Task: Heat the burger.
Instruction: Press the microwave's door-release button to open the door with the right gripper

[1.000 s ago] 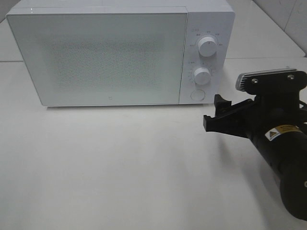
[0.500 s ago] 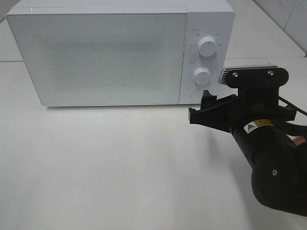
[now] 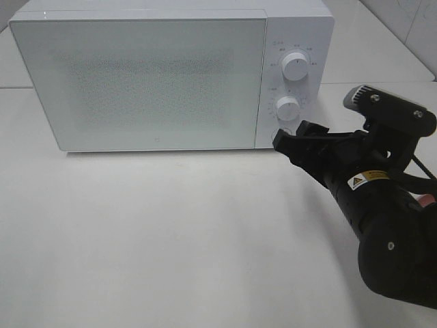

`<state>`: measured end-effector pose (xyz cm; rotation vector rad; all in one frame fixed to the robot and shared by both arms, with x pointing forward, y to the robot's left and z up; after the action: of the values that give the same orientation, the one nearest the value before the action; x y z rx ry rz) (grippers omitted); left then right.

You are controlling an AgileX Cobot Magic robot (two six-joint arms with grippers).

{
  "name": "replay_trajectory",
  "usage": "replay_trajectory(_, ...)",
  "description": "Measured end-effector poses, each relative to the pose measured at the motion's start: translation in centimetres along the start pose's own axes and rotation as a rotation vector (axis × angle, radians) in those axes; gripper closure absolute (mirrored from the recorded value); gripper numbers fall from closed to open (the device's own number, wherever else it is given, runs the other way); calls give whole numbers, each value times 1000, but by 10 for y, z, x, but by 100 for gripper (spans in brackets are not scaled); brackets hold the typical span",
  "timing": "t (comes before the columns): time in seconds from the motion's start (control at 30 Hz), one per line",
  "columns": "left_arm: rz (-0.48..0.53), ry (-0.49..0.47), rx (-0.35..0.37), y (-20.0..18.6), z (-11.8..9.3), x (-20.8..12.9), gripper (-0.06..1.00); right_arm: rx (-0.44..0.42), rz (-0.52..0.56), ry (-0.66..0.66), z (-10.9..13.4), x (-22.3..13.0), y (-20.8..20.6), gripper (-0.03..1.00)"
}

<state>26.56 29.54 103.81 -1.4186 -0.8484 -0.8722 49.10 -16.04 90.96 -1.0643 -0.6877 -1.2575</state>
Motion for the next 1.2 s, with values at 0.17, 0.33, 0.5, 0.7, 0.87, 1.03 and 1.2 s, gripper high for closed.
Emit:
replay_trajectory(0.17,0,0,0,0,0,0,-3,-2,7,430,0,-1,0,61)
replay_trajectory(0.33,0,0,0,0,0,0,-3,-29,54,747,-1,-8,0,82)
replay_trajectory(0.5,0,0,0,0,0,0,-3,-56,93,963,-1,-14,-1,95)
replay_trajectory(0.7,0,0,0,0,0,0,-3,-47,109,1127,2,-15,-1,96)
replay_trajectory(0.87,0,0,0,0,0,0,-3,-50,113,1151,2,-15,-1,96)
replay_trajectory(1.03,0,0,0,0,0,0,-3,-52,120,1153,1,-15,2,96)
replay_trajectory(1.2,0,0,0,0,0,0,-3,-43,117,1150,-3,-10,18,96)
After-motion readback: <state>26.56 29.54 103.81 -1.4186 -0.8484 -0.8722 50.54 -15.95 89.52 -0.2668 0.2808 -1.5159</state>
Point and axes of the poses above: a point on each arm's last joint axis where the gripper is mounted, y pointing out along that axis toward the gripper, z along the wrist's bending axis when the last joint is at zero, x = y × z, the point moved 4 cm from there along y, pointing out along that axis toward the gripper, and after that the axes turned 4 degrees about y, right-handed, at the moved point
